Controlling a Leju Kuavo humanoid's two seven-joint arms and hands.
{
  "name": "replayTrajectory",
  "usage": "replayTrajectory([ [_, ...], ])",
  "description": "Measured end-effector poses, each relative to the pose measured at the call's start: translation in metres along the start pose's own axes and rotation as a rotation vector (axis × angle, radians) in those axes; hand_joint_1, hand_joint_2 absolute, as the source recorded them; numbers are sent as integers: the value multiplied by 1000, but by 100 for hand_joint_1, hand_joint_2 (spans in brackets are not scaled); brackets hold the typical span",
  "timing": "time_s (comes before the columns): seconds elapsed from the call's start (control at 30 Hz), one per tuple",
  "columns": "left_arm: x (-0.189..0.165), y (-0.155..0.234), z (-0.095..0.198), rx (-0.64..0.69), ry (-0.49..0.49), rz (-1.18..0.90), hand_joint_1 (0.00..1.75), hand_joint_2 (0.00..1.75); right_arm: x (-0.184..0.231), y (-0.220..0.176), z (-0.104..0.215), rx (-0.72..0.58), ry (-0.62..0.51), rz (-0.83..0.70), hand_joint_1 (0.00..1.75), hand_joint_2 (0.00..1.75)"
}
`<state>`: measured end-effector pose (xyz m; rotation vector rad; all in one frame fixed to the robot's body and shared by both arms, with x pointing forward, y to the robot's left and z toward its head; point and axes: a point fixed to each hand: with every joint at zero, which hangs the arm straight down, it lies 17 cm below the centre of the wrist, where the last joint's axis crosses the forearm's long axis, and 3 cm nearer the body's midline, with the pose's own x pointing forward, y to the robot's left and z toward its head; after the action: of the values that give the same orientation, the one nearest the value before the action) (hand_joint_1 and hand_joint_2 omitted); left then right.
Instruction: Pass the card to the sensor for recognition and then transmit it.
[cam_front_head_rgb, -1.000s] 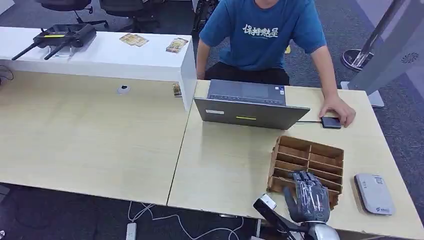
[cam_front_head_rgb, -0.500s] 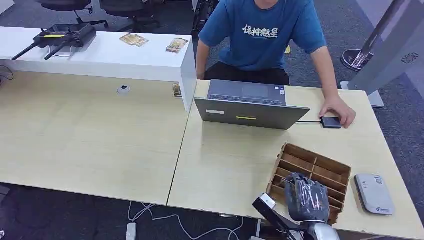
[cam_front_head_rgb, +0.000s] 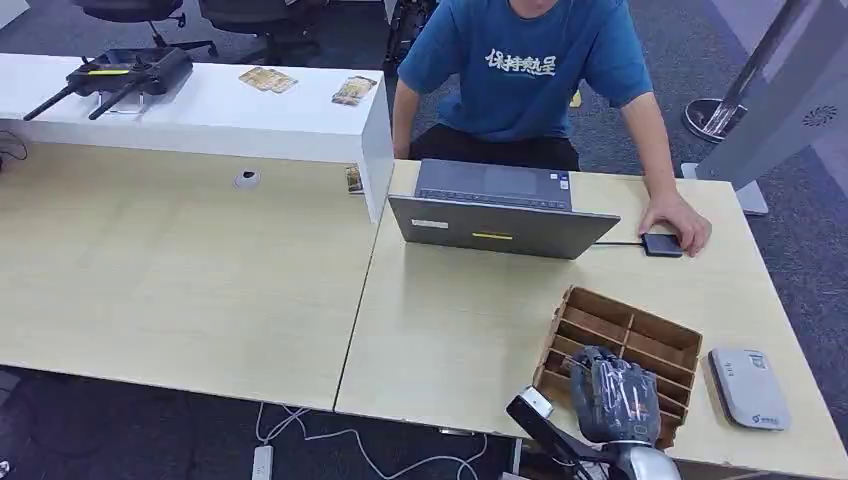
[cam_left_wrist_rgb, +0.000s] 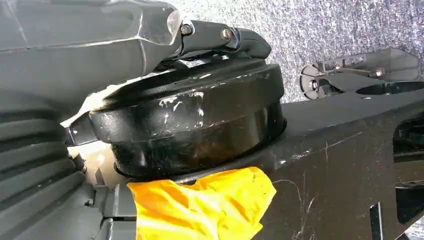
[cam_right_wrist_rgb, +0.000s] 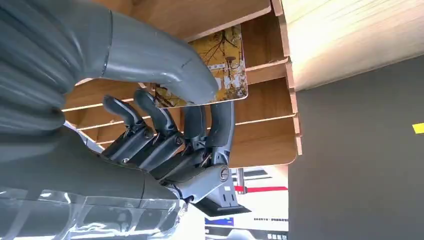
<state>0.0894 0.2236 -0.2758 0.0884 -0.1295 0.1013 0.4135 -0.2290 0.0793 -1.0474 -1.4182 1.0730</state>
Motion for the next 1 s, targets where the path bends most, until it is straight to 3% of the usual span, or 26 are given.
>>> replayTrajectory([
  [0.1, 0, 0, 0, 0, 0, 0, 0, 175, 0, 0, 0, 1, 0, 1, 173, 175],
  [0.2, 0, 0, 0, 0, -1, 0, 0, 175, 0, 1, 0, 3, 0, 0, 162, 175],
  [0.23, 0, -1, 0, -1, -1, 0, 0, 175, 0, 0, 0, 3, 0, -2, 175, 175],
  [0.3, 0, -1, 0, -1, -1, 0, 0, 175, 1, -1, 1, -2, -7, -7, 175, 175],
  [0.37, 0, -1, 0, -1, -3, 0, 0, 175, 12, -16, 3, -81, -60, -48, 175, 175],
  [0.47, 0, -1, 0, -2, -10, -1, 0, 175, 44, -76, 22, -365, -161, -137, 175, 175],
  [0.53, 0, -1, 0, -2, -10, -1, 0, 175, 62, -101, 32, -454, -210, -177, 175, 175],
  [0.7, 0, 0, 0, -2, -11, -3, 0, 175, 81, -155, 52, -621, -289, -272, 175, 175],
  [1.0, 0, -1, 0, -2, -11, -4, 0, 175, 66, -196, 68, -783, -250, -329, 175, 175],
])
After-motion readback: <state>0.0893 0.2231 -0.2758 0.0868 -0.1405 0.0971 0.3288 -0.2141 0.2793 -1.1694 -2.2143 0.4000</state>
